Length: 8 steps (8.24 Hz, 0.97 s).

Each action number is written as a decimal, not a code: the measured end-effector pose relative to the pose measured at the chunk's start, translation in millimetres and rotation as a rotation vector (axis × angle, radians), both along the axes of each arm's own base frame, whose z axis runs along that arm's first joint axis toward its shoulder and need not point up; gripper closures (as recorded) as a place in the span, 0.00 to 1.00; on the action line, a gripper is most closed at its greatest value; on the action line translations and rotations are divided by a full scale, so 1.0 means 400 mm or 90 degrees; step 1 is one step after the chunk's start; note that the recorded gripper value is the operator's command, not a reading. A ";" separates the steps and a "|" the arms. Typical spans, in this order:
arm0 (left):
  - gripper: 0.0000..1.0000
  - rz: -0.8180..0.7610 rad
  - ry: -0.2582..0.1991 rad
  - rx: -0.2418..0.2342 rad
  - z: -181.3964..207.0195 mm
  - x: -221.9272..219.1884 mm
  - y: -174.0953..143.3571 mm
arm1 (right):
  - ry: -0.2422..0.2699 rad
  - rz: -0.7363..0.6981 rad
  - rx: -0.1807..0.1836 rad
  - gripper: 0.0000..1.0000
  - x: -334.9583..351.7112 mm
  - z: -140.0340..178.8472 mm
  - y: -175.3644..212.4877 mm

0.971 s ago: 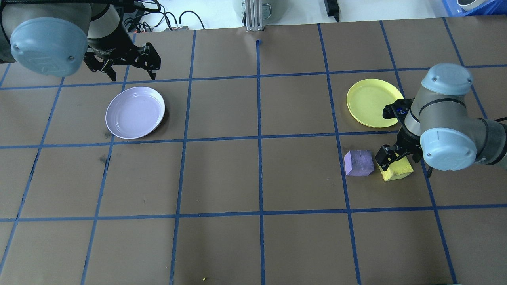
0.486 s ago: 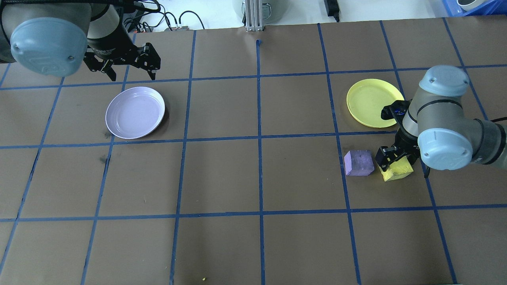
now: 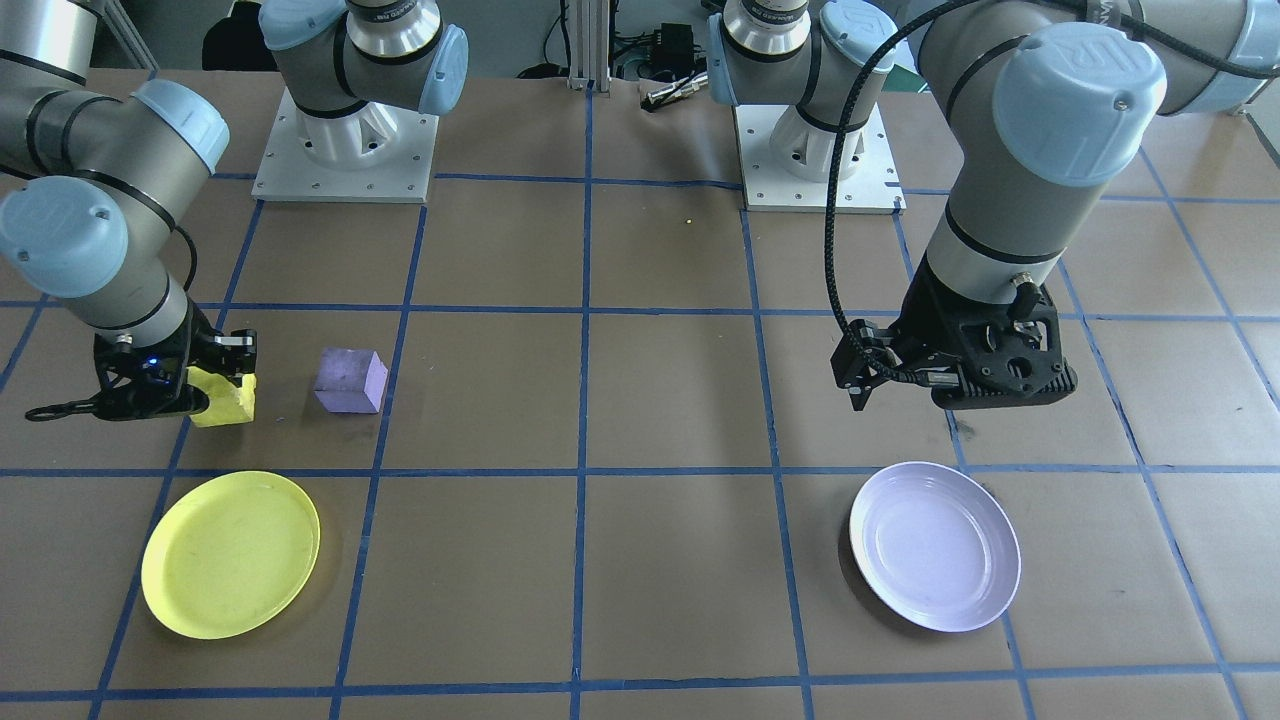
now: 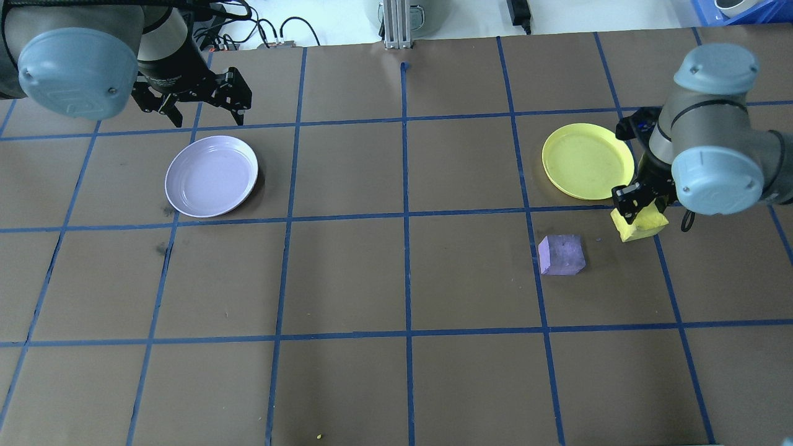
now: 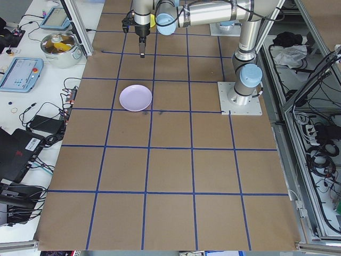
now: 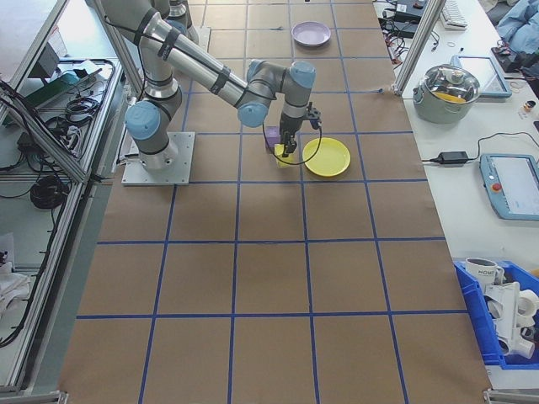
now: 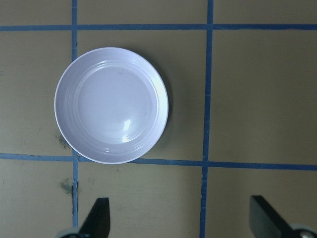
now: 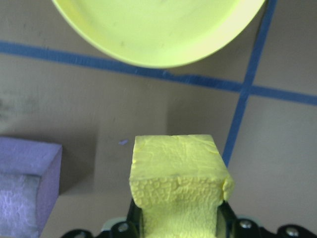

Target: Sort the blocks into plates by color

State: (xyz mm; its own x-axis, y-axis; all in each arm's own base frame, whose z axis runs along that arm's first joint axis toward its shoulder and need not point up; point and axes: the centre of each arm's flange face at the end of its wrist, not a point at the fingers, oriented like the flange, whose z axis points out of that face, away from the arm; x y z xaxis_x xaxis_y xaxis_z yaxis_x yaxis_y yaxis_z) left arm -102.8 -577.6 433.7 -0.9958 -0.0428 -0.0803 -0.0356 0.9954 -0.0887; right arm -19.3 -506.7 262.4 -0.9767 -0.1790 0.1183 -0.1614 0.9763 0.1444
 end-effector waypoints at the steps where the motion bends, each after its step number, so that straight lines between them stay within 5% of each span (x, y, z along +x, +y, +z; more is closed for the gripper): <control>1: 0.00 0.000 -0.001 0.000 0.000 0.000 0.000 | 0.005 -0.009 -0.015 0.93 -0.016 0.044 -0.070; 4: 0.00 0.000 -0.001 0.001 -0.003 -0.001 -0.001 | -0.002 -0.034 -0.041 0.92 -0.061 0.044 -0.338; 7: 0.00 0.000 -0.001 0.002 -0.005 -0.001 -0.002 | -0.021 -0.093 -0.048 0.90 -0.018 -0.009 -0.425; 8: 0.00 0.001 -0.001 0.002 -0.005 -0.001 -0.002 | -0.023 -0.109 -0.046 0.73 -0.004 -0.021 -0.430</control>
State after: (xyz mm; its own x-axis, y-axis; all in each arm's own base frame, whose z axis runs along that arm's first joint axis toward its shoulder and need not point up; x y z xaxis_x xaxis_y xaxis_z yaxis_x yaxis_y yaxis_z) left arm -103.2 -578.4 431.6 -0.9957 -0.0445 -0.0818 -0.0375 0.9957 -0.0852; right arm -20.8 -678.7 254.1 -0.9961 -0.0014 0.0885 0.0048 0.9975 0.0699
